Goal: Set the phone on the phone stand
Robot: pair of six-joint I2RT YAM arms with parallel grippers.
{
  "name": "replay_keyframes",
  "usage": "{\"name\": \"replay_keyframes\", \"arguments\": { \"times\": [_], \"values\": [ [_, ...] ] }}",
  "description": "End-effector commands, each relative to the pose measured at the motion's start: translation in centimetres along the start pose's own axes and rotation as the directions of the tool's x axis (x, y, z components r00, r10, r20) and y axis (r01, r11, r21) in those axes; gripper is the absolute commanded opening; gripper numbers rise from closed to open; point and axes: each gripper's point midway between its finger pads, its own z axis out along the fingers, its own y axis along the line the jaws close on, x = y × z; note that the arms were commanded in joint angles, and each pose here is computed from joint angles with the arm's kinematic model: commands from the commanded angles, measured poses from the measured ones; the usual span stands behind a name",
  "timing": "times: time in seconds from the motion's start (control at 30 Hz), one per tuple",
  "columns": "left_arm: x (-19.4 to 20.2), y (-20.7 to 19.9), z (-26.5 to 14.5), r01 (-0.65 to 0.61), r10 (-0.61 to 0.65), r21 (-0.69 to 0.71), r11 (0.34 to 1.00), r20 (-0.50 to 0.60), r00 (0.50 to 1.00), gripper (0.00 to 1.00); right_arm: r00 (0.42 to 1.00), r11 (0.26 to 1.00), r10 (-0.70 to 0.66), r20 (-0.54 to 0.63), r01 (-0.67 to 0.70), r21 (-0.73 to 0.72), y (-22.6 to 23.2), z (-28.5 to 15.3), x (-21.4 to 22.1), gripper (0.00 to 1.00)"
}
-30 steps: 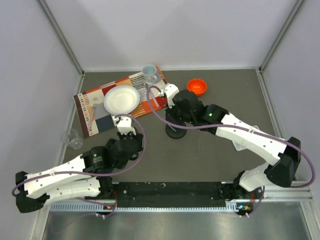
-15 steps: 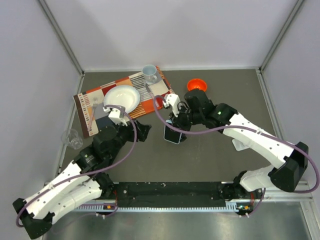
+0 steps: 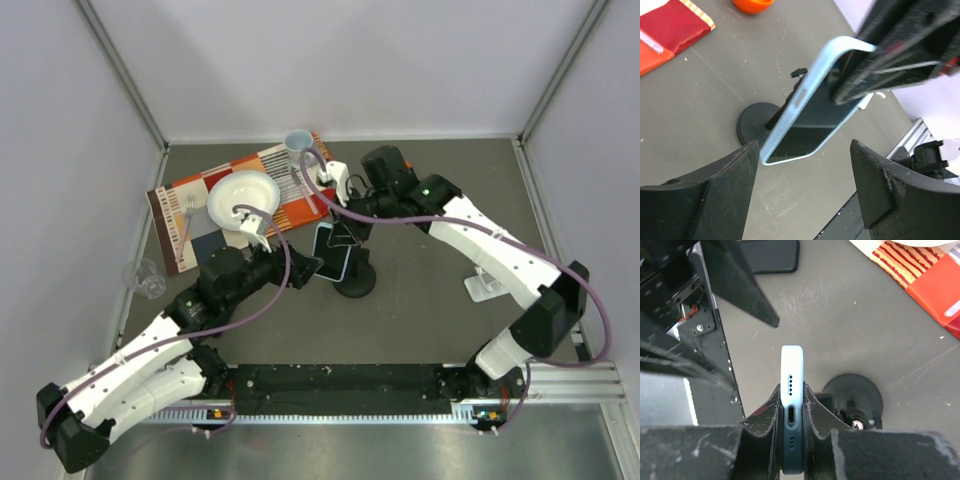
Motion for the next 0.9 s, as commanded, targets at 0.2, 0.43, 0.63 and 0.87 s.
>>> {"name": "replay_keyframes", "arguments": {
  "times": [0.2,0.43,0.63,0.87],
  "values": [
    [-2.8,-0.2,-1.9,-0.048,0.049,-0.009,0.999,0.116,0.992,0.83,0.979,0.998,0.055,0.197,-0.052,-0.022,1.1,-3.5,-7.8,0.00],
    [-0.6,-1.6,0.8,-0.084,0.087,0.077,0.994,-0.036,0.996,0.71,0.949,0.970,-0.003,0.315,-0.074,0.230,1.0,-11.6,-8.3,0.00],
    [-1.2,-0.8,3.0,-0.144,0.145,-0.137,0.980,0.003,0.989,0.54,0.944,0.817,-0.007,0.330,-0.185,0.547,-1.7,-18.3,-4.5,0.00],
    [1.0,-1.6,5.3,-0.243,0.238,-0.268,0.932,-0.051,0.970,0.45,0.944,0.805,-0.008,0.330,-0.190,0.562,-1.0,-19.4,-2.7,0.00]
  ]
}}
